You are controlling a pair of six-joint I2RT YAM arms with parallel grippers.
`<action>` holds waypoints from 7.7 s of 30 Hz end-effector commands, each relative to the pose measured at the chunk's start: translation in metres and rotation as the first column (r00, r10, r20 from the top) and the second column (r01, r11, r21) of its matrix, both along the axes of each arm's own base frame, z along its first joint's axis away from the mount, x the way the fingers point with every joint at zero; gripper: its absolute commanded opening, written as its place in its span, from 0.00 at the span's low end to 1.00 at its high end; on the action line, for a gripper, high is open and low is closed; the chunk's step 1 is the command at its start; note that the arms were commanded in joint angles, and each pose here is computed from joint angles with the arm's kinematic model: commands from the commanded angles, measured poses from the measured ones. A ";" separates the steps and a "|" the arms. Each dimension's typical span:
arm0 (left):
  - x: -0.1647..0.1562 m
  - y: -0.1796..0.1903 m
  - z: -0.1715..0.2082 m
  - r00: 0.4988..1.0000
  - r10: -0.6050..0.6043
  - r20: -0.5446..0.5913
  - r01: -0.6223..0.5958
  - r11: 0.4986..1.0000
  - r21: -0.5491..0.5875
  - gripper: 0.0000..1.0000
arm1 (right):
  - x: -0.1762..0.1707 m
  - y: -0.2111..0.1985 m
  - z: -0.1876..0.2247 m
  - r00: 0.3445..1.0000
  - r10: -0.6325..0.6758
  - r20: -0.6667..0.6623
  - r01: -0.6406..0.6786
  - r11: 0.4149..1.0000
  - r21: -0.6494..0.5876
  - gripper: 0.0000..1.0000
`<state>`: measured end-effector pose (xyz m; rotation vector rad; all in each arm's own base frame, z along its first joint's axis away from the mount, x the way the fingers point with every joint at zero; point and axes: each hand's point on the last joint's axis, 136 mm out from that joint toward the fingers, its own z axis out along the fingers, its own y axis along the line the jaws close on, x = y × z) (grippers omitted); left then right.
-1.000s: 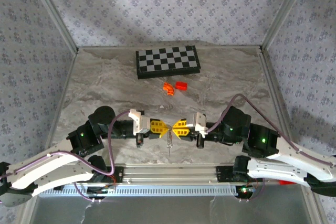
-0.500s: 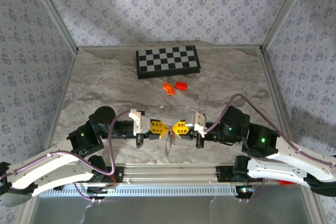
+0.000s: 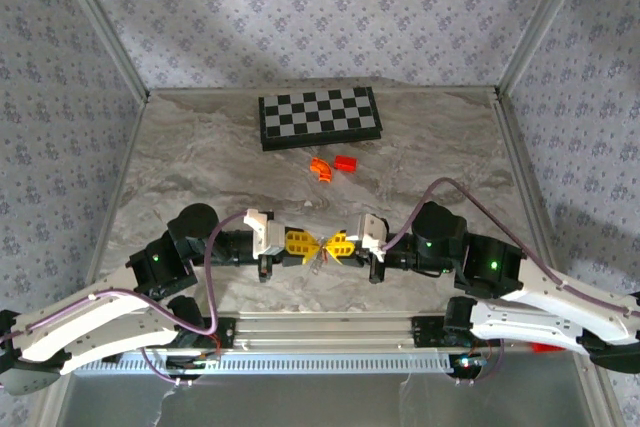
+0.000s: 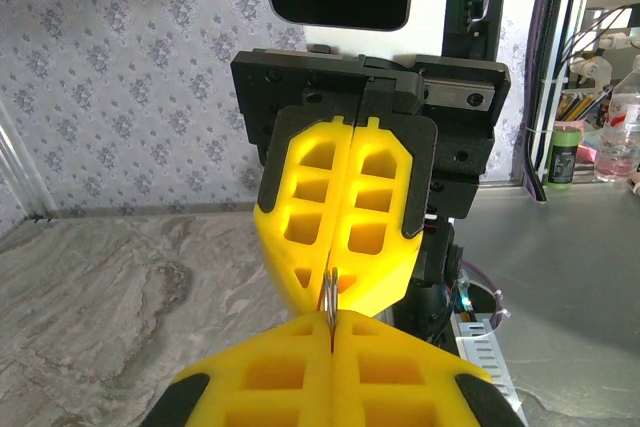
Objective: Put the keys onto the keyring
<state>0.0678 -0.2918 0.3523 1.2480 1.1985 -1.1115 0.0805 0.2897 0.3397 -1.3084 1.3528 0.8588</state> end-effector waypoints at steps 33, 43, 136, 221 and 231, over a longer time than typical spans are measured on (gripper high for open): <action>-0.008 0.002 0.020 0.999 -0.038 0.036 0.040 0.996 -0.076 0.00 | -0.008 -0.001 0.023 0.999 0.042 0.030 -0.046 0.991 0.123 0.33; -0.009 0.002 0.020 0.999 -0.042 0.033 0.044 0.996 -0.073 0.00 | -0.010 0.005 0.022 0.998 0.062 0.030 -0.065 0.990 0.126 0.26; -0.001 -0.002 0.025 0.999 -0.009 0.043 0.013 0.996 -0.094 0.00 | -0.006 0.009 0.009 0.999 0.036 -0.028 -0.037 0.998 -0.056 0.22; -0.006 0.003 0.028 0.999 -0.023 0.025 0.026 0.994 -0.111 0.00 | -0.004 0.004 0.012 0.997 0.028 -0.076 -0.018 0.990 0.139 0.02; -0.001 0.001 0.018 1.000 -0.003 0.013 0.004 0.997 -0.072 0.00 | 0.000 -0.003 0.016 0.998 -0.004 -0.058 0.013 0.988 0.155 0.01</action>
